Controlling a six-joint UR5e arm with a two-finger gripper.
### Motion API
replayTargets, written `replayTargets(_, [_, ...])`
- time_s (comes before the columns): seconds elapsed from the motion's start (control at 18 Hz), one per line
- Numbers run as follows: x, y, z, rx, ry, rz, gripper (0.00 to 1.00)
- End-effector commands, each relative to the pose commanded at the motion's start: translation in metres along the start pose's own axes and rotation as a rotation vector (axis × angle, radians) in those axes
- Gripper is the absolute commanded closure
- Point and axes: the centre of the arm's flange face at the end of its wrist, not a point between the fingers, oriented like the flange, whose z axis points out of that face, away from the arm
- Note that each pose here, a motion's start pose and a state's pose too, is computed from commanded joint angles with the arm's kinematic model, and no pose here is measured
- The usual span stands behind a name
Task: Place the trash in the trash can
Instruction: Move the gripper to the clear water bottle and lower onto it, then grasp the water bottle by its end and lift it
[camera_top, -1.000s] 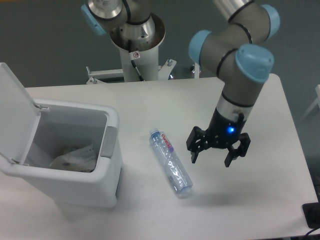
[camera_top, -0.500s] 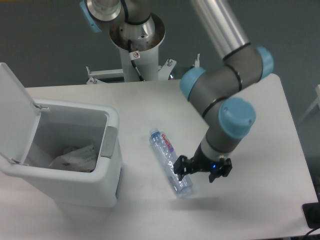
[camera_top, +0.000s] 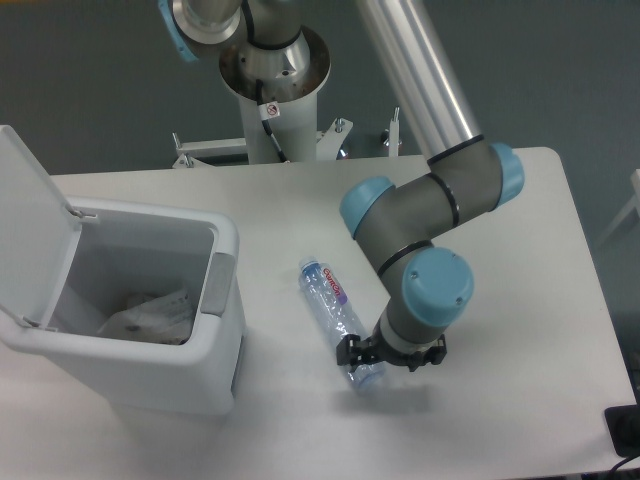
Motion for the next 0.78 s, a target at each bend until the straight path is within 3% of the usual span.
replayTargets(0.11, [0.001,0.001,0.005,-0.009,0.003,-0.018,0.0])
replayTargets(0.33, [0.013,0.006,0.017,-0.078,-0.047,0.004,0.36])
replayTargets(0.44, [0.014,0.005,0.017,-0.078,-0.047,0.0,0.46])
replayTargets(0.56, [0.014,0.006,0.018,-0.079,-0.047,-0.008,0.52])
replayTargets(0.78, [0.014,0.006,0.016,-0.076,-0.048,-0.009,0.55])
